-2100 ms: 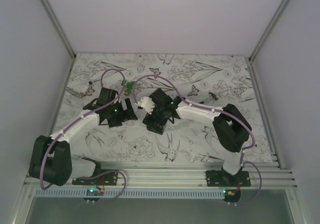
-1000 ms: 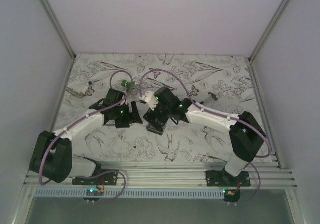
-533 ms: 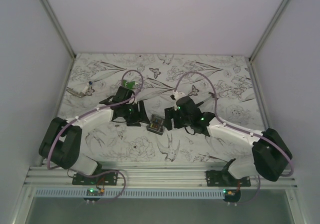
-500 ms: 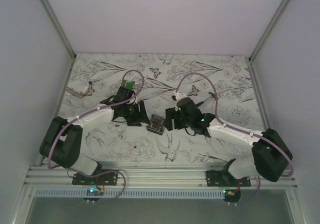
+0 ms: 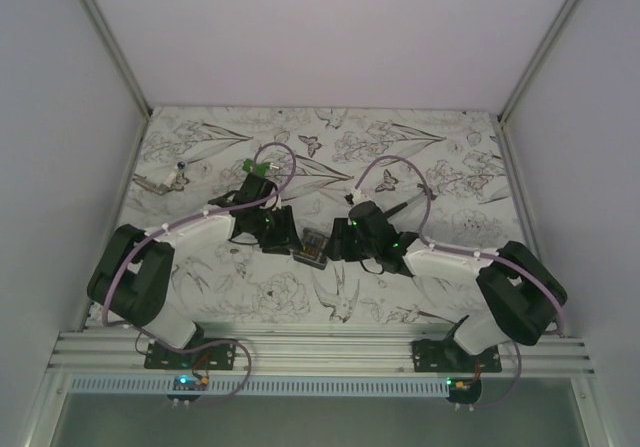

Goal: Snap on the fuse box
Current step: Close the fuse box cover on the fuse box base.

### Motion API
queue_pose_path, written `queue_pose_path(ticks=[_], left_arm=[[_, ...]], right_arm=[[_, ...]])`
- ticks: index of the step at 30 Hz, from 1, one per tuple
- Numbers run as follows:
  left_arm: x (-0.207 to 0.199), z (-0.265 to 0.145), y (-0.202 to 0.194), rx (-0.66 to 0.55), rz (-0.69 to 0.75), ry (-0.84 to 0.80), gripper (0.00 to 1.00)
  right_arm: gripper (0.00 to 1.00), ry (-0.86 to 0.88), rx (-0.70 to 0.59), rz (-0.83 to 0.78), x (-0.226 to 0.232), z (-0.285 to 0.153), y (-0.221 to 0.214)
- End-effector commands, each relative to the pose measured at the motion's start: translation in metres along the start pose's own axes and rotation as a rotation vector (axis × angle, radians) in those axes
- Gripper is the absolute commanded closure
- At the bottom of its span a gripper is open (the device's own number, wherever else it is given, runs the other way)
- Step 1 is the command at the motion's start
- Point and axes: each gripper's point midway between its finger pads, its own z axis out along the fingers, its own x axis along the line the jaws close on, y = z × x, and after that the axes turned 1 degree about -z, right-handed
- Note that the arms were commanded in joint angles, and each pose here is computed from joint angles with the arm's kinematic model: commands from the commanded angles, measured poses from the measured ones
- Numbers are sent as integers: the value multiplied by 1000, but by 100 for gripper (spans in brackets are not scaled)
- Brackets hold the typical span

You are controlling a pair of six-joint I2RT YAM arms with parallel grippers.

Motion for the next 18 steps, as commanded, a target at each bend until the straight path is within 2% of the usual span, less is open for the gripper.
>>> queue_pose_path(ticks=[1,11,18], left_arm=[[-8,2,-3,25,12,-23,54],[7,16,-17,68,-5,23,71],[28,23,-38,105,-47,86,73]], right_arm=[[52,45,-4,40,10,6,2],[61,3,127,49,-9,22,-39],[64,-53,218,46,-27,22,-66]])
